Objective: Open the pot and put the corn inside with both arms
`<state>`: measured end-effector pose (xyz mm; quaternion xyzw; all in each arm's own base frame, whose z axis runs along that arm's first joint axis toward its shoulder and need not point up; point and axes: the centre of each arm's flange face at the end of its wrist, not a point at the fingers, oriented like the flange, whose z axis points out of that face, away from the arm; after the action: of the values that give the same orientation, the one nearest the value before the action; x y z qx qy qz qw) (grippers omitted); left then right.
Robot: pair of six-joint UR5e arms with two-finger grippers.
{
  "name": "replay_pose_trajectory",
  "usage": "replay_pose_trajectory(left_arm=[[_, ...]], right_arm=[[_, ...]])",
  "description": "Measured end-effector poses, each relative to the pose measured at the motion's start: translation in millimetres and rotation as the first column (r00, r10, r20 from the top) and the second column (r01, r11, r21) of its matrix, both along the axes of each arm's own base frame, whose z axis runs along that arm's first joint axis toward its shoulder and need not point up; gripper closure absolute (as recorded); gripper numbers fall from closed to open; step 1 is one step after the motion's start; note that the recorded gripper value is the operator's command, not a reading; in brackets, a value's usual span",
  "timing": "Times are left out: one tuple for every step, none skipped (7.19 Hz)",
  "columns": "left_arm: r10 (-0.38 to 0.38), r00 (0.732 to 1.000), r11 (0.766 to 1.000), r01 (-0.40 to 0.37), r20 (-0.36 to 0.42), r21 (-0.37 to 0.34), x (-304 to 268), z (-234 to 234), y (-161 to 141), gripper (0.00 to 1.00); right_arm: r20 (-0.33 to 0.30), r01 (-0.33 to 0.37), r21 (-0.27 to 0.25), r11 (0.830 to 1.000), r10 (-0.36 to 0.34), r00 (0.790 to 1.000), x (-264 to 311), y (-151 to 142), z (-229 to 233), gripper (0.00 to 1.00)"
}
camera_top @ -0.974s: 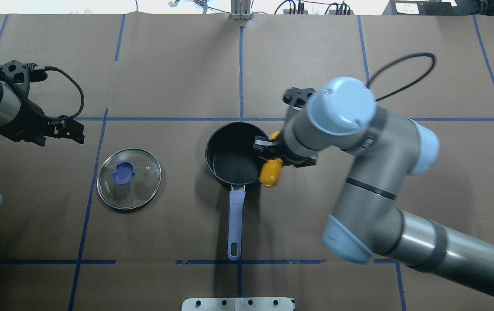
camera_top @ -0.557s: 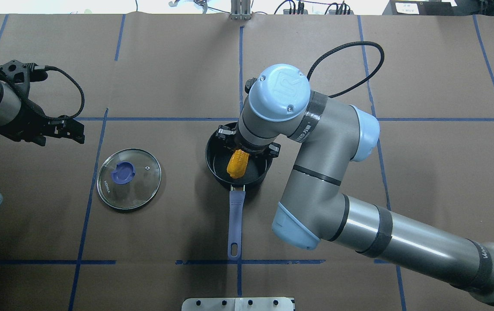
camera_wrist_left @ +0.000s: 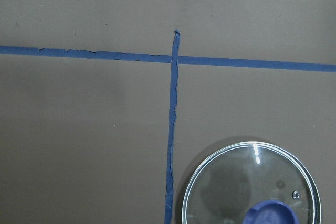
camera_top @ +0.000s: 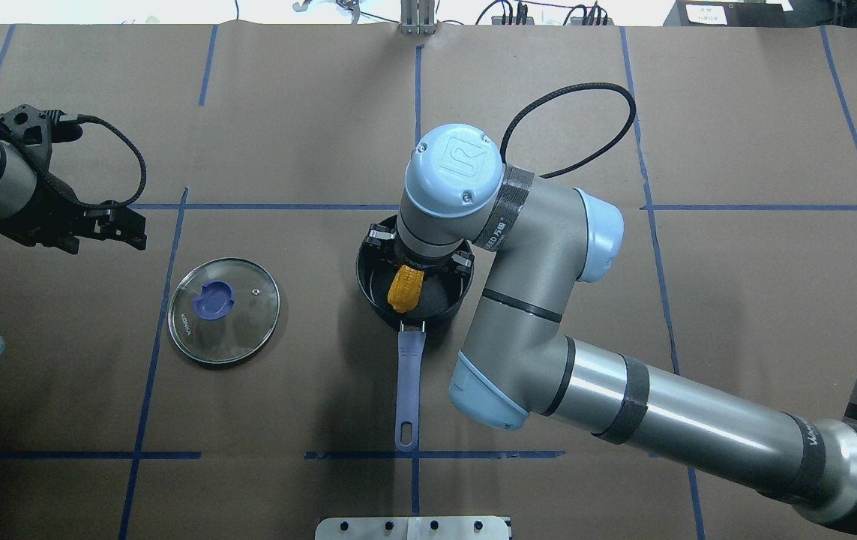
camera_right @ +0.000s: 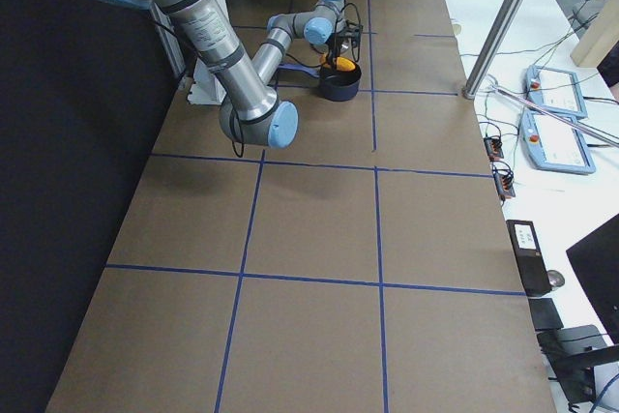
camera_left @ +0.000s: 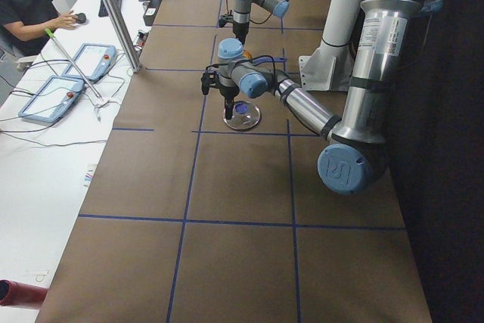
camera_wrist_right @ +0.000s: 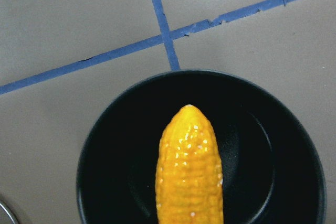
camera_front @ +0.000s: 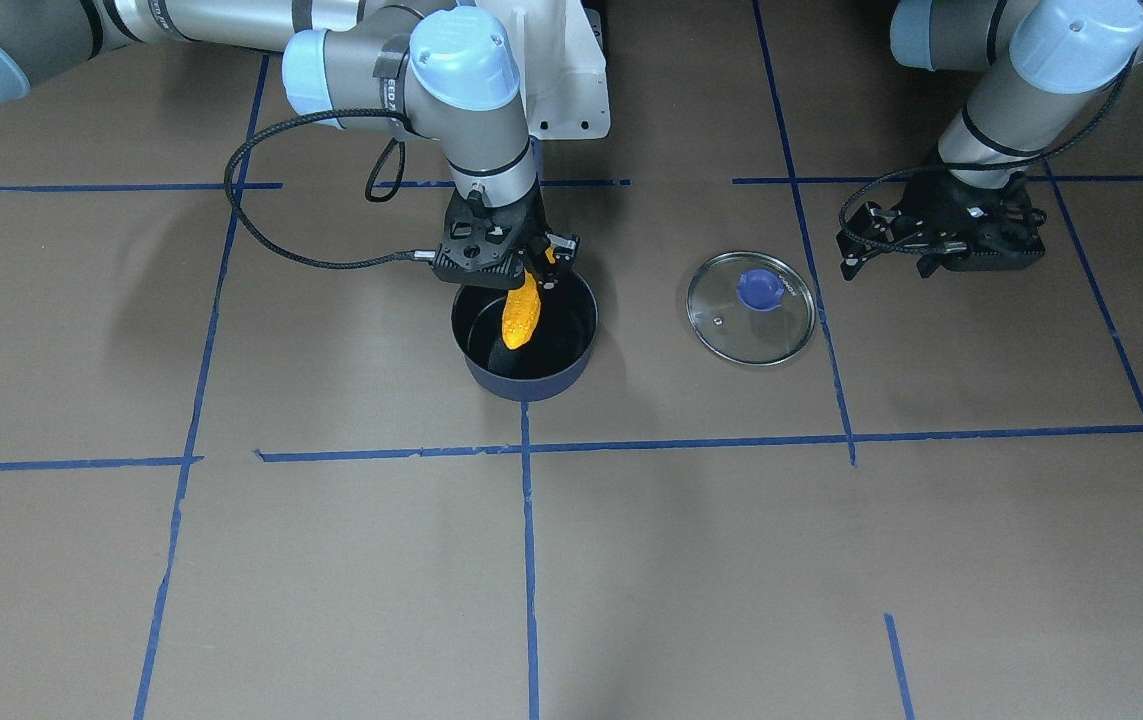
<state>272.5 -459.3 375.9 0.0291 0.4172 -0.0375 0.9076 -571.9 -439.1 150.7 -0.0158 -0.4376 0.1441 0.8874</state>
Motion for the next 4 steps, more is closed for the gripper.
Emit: replay_pose_trajectory(left_arm=[[0.0,1.0,1.0,0.0,0.0,0.0,-0.2,0.5,0.1,0.0],[0.004,1.0,1.0,-0.004,0.004,0.001,-0.4,3.0,-0.1,0.0],[0.017,1.0,1.0,-0.017,0.016,0.014,-6.4,11.3,-0.7,0.0],[0.04,0.998,0.998,-0.041,0.042,0.041,-24.5,28.8,-1.2,0.0]], right_arm=[[-0.003,0.005,-0.004,1.0,-0.005,1.0,-2.1,1.4,1.7,0.01],[0.006,0.008,-0.008,1.0,-0.008,1.0,8.3,2.7,5.1,0.01],[0.024,0.012,-0.011,1.0,-0.012,1.0,40.0,1.1,18.0,0.01],[0.047,0.03,-0.002,1.0,-0.03,0.998,104.3,-6.6,46.0,0.0]])
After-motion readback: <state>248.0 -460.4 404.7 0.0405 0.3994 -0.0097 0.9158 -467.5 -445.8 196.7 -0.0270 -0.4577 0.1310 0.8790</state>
